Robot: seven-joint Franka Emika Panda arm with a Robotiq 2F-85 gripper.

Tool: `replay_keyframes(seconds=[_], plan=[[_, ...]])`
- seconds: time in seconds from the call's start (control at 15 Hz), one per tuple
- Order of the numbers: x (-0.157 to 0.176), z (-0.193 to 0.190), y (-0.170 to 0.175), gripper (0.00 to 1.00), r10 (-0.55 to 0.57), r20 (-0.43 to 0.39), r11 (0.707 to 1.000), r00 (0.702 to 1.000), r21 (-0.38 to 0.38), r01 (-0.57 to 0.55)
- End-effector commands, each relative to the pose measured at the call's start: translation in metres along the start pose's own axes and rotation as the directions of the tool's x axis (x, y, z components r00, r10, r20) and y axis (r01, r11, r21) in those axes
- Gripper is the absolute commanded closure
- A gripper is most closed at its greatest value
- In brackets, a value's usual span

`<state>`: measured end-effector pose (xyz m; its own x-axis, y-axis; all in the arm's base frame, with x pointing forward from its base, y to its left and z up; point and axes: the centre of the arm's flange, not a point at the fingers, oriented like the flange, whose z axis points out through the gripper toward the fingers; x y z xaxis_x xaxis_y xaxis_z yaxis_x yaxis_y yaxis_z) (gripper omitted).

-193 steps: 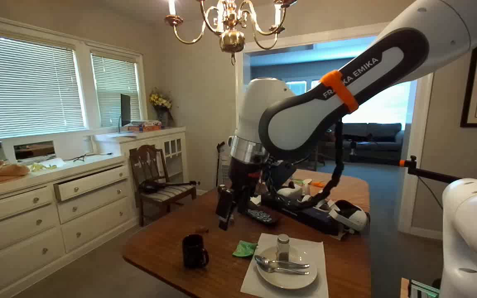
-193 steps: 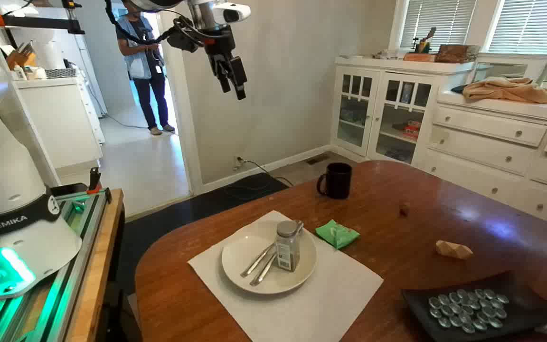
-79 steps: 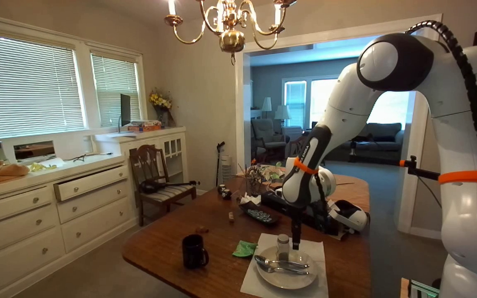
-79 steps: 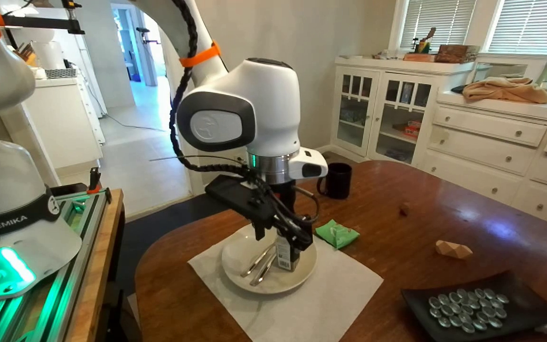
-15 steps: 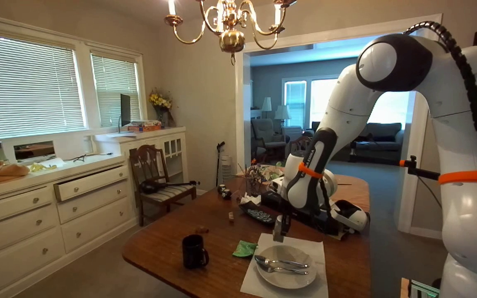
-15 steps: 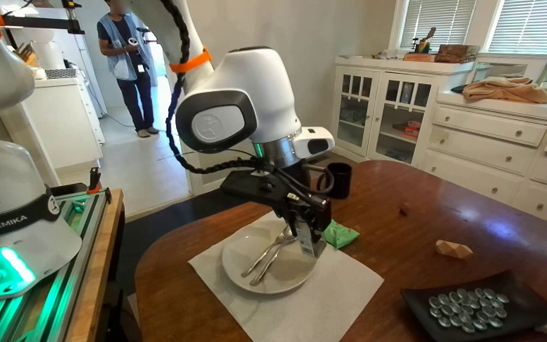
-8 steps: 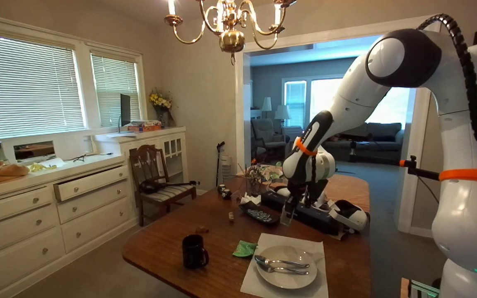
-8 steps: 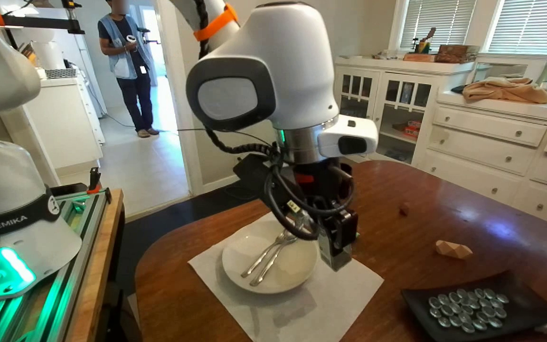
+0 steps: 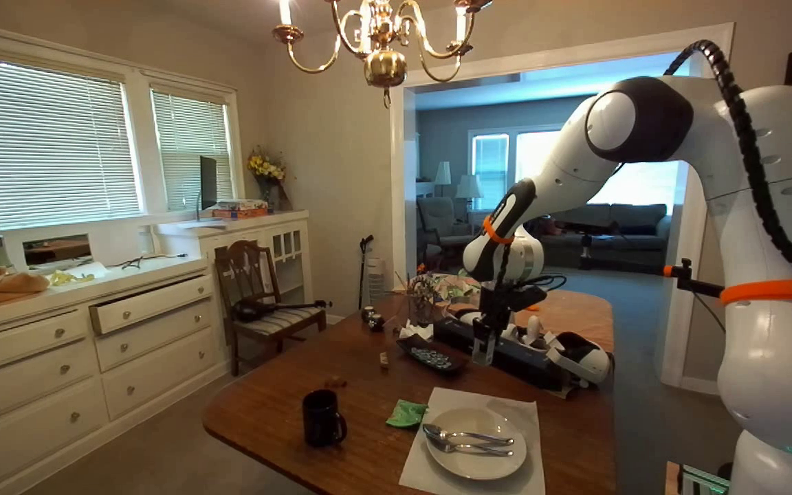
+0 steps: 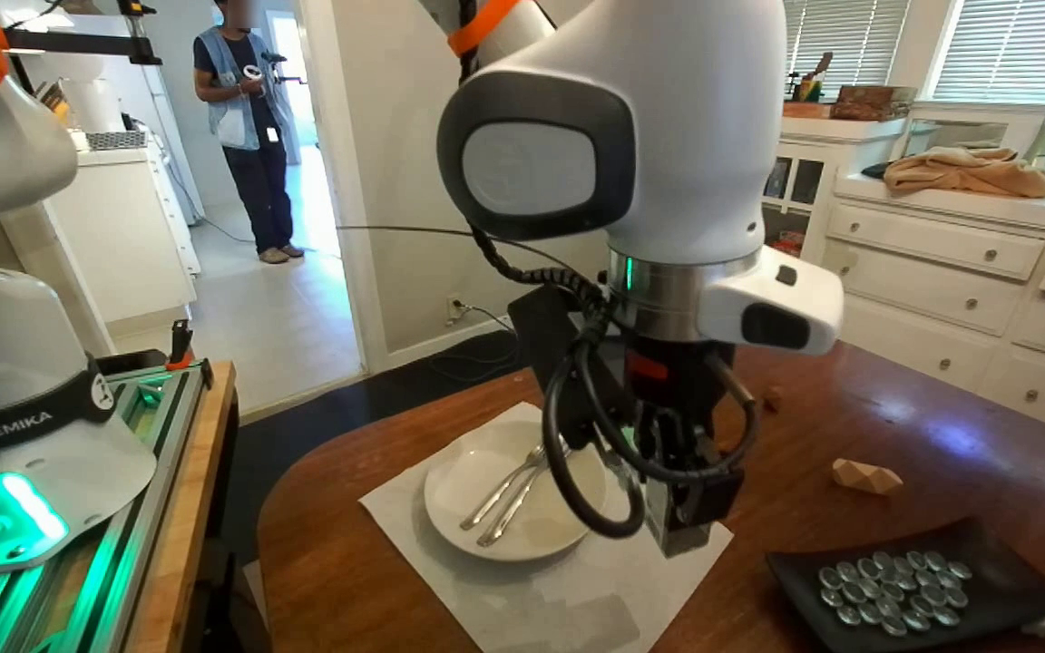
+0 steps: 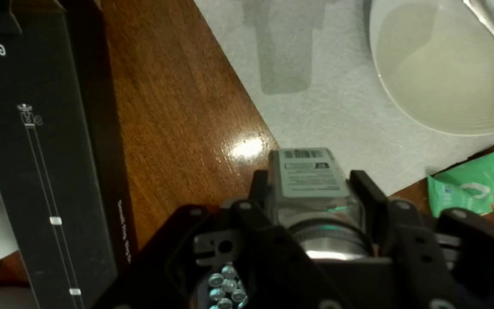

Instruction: Put the spice table on the table and the fork inside the cup

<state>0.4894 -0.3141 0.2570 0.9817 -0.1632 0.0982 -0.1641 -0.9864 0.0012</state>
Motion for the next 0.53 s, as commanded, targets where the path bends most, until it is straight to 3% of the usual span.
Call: replay_keyframes(seconds=[0.0, 0.47], plan=[[0.020, 0.036, 0.006, 0.75, 0.083, 0.048, 0.996, 0.995, -0.023, -0.082], [0.031, 0.085, 0.012, 0.75, 0.176, 0.092, 0.984, 0.980, -0.044, -0.172]])
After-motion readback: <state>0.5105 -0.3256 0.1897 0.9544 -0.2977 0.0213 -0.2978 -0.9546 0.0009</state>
